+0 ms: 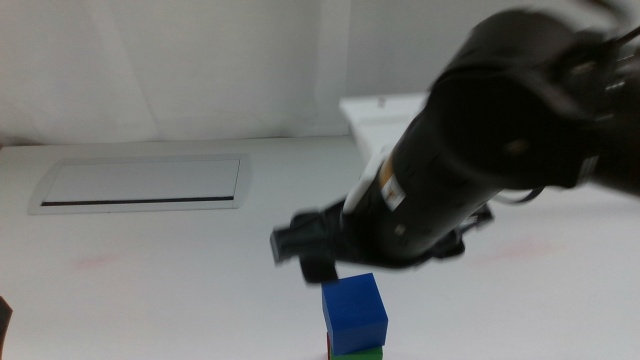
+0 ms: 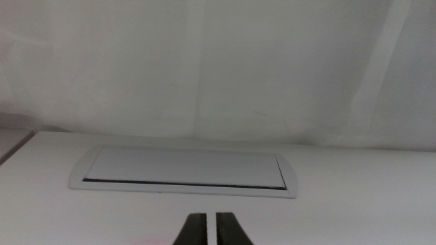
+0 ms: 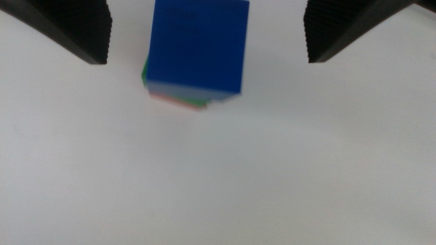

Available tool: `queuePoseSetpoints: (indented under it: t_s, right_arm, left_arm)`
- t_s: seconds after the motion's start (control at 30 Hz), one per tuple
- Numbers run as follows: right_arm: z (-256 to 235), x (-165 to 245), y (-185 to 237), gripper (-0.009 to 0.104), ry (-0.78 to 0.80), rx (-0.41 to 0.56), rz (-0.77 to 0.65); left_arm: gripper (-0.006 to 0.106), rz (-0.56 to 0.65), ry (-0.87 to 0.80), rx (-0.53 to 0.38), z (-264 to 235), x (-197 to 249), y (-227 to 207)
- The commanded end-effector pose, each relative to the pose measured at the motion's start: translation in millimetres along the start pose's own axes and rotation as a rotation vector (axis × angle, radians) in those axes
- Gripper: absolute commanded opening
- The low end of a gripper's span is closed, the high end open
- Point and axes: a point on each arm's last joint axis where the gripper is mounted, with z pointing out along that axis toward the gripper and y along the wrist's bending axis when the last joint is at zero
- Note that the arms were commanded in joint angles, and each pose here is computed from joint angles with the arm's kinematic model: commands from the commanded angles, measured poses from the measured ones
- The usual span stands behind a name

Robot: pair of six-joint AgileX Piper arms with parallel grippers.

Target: Stack red cubes first, then green, then blue cubes in a specific spot.

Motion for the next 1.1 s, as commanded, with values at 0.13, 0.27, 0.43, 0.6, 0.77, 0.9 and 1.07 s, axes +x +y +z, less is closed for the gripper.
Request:
queuePoseSetpoints:
  t_s: [0.13,0.27,0.43,0.6,0.77,0.9,1.07]
  right_arm:
    - [-46,-30,-52,0.077,-0.255,0.045,-0.020]
    - [-65,-50,-108,0.077,-0.340,0.127,-0.003]
    - [-83,-64,-190,0.077,-0.394,0.281,0.051]
    - [-98,-58,-265,0.074,-0.390,0.376,0.148]
    - [-110,-42,-302,0.066,-0.368,0.323,0.212]
    - [-117,-29,-303,0.042,-0.377,0.299,0.215]
    - [-126,1,-282,-0.003,-0.468,0.283,0.164]
  left_arm:
    - [-0.003,-0.020,-0.011,0.000,0,0,0]
    - [-0.003,-0.020,-0.011,0.000,0,0,0]
    - [-0.003,-0.020,-0.011,0.000,0,0,0]
    - [-0.003,-0.020,-0.011,0.000,0,0,0]
    - [-0.003,-0.020,-0.011,0.000,0,0,0]
    - [-0.003,-0.020,-0.011,0.000,0,0,0]
    - [-0.003,-0.020,-0.009,0.000,0,0,0]
